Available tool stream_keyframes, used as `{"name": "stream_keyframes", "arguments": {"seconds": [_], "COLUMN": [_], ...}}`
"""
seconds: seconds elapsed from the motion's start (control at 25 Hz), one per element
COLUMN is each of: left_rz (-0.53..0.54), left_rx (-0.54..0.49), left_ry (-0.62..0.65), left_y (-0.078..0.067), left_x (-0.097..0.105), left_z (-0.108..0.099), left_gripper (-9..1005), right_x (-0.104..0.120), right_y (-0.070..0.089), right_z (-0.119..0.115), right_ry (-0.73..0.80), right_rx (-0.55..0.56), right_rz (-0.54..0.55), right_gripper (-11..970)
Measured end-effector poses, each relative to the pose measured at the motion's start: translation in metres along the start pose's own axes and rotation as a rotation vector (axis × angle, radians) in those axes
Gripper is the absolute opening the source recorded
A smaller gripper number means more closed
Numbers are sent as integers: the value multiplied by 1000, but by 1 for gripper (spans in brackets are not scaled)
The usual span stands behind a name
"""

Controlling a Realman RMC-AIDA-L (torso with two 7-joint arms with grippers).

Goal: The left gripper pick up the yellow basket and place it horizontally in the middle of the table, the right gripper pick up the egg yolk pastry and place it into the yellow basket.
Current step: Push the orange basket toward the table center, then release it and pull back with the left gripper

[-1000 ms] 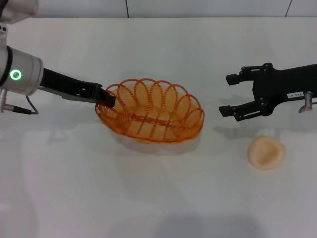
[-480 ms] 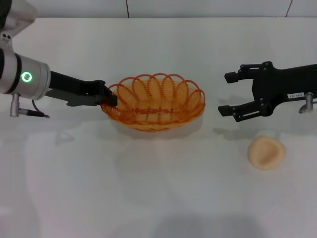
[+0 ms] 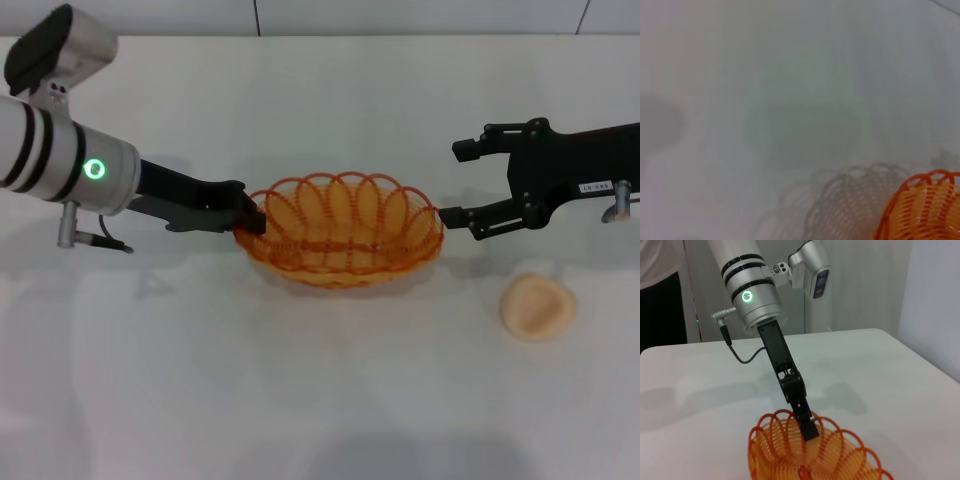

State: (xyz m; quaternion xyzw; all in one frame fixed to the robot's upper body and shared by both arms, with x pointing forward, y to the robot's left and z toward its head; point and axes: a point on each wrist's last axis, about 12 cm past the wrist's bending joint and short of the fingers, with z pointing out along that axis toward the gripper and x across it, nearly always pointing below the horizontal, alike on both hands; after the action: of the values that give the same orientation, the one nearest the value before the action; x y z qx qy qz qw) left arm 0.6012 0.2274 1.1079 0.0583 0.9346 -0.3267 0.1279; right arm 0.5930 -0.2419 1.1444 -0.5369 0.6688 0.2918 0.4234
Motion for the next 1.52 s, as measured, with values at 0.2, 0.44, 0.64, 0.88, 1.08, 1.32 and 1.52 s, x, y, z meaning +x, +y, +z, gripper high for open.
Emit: {"name": "stream_keyframes", "arguments": {"seconds": [0.2,0.44,0.64,0.88,1.08,1.32,1.52], "left_rz": [-2,-3,-7,-10,-12,-11,24], "left_rx": [11,24,55,64,67,65,18], "left_ry": [18,48,40,33,42,49,-3], "left_y": [-7,-12,-16,-17,-18,-17,-1], "left_x": [1,3,0,-1,0,1,-9], "left_z": [8,18,16,16,17,16,-13], "left_gripper": [78,80,78,149,221,574,718], "right_x": [0,0,0,2,4,6,6], "right_y": [0,0,0,0,1,2,2], "right_z": [0,1,1,0,-1,-2,-4], "right_ry": [1,2,1,3,3,4,-4], "right_rx": [3,3,5,9,11,13,15], "right_rz": [0,-4,-4,0,6,11,28], "right_gripper": [846,842,839,834,831,827,823]}}
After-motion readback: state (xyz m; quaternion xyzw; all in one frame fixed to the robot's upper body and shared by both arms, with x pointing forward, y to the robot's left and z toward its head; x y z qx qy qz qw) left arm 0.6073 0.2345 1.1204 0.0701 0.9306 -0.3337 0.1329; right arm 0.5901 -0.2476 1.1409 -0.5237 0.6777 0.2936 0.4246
